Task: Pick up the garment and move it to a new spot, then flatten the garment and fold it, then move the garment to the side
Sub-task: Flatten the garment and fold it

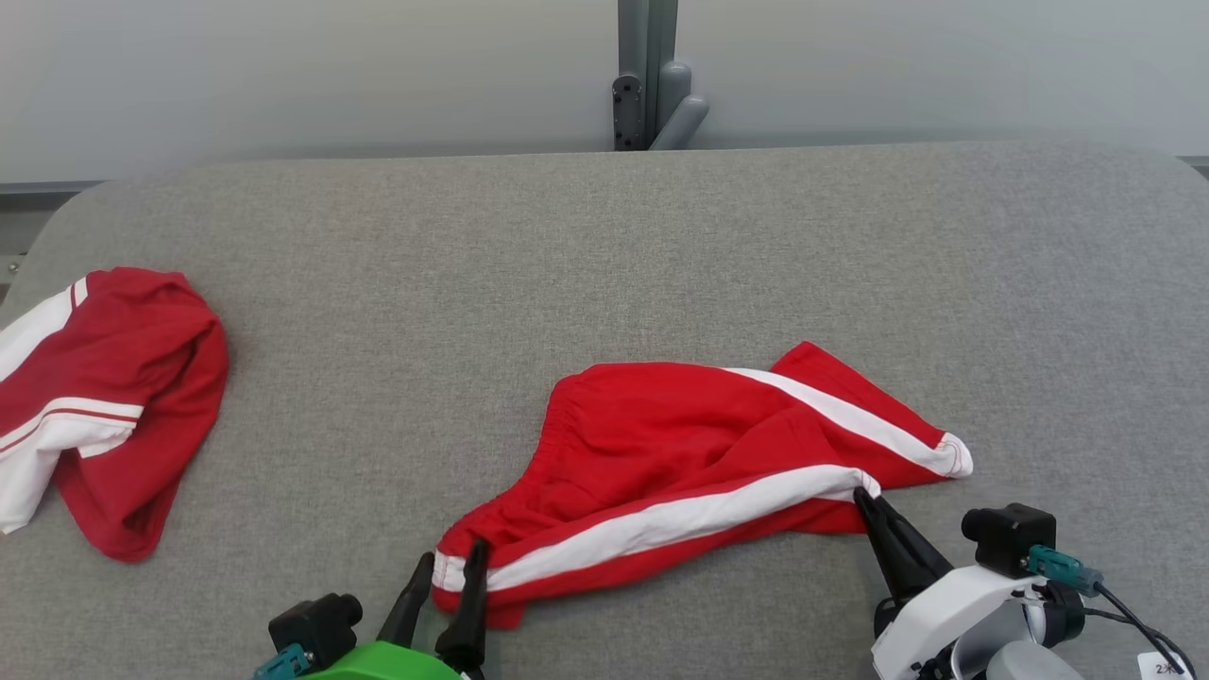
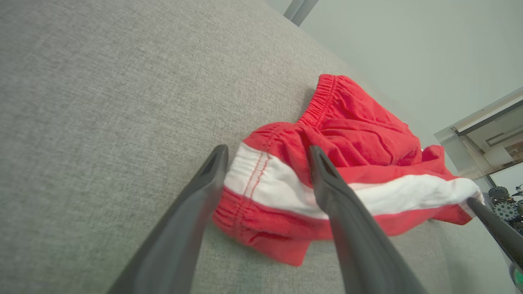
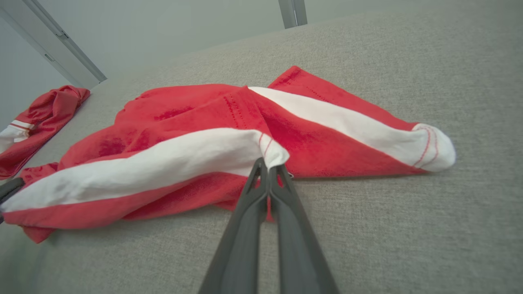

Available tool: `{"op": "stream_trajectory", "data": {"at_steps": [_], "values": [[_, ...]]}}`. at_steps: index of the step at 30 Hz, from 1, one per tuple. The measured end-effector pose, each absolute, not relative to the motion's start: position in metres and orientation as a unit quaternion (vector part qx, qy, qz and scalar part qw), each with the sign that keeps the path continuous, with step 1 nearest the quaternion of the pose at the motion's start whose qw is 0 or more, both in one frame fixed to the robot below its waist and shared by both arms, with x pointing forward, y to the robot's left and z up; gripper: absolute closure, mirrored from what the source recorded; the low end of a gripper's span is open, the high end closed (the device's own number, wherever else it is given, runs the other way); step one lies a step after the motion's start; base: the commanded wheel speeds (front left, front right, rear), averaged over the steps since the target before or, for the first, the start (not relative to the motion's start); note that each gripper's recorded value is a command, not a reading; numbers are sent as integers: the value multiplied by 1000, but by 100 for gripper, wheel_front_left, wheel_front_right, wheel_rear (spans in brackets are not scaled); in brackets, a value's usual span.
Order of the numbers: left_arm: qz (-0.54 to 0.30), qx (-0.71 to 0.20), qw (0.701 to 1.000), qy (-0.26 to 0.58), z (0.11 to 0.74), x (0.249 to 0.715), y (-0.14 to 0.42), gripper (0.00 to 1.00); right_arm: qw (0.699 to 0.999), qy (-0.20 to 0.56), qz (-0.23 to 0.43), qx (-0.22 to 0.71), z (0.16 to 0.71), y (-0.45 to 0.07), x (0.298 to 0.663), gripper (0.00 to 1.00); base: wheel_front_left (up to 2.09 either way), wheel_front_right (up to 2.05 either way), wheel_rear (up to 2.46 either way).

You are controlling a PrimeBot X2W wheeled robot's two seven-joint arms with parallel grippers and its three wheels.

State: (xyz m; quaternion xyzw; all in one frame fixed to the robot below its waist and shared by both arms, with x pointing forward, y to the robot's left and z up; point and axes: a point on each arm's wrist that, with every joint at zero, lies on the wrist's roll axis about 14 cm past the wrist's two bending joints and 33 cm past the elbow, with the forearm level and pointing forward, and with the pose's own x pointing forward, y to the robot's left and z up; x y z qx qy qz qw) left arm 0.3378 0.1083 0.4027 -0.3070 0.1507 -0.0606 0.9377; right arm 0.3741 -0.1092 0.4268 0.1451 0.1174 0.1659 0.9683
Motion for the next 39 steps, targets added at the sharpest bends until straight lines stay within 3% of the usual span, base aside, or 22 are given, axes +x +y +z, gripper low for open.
{"op": "stream_trajectory", "data": {"at_steps": [26, 28, 30, 39], "values": [[-92, -386, 897, 195, 400, 318, 97, 0, 975, 107, 136, 141, 430, -128, 382, 100, 0, 0, 0], [-96, -388, 896, 196, 401, 318, 96, 28, 975, 107, 136, 140, 430, -128, 382, 100, 0, 0, 0], [-100, -385, 896, 195, 402, 318, 97, 100, 975, 106, 136, 139, 430, -128, 382, 100, 0, 0, 0], [-144, -363, 910, 140, 440, 334, 96, 100, 977, 68, 129, 157, 454, -130, 391, 100, 0, 0, 0]]}}
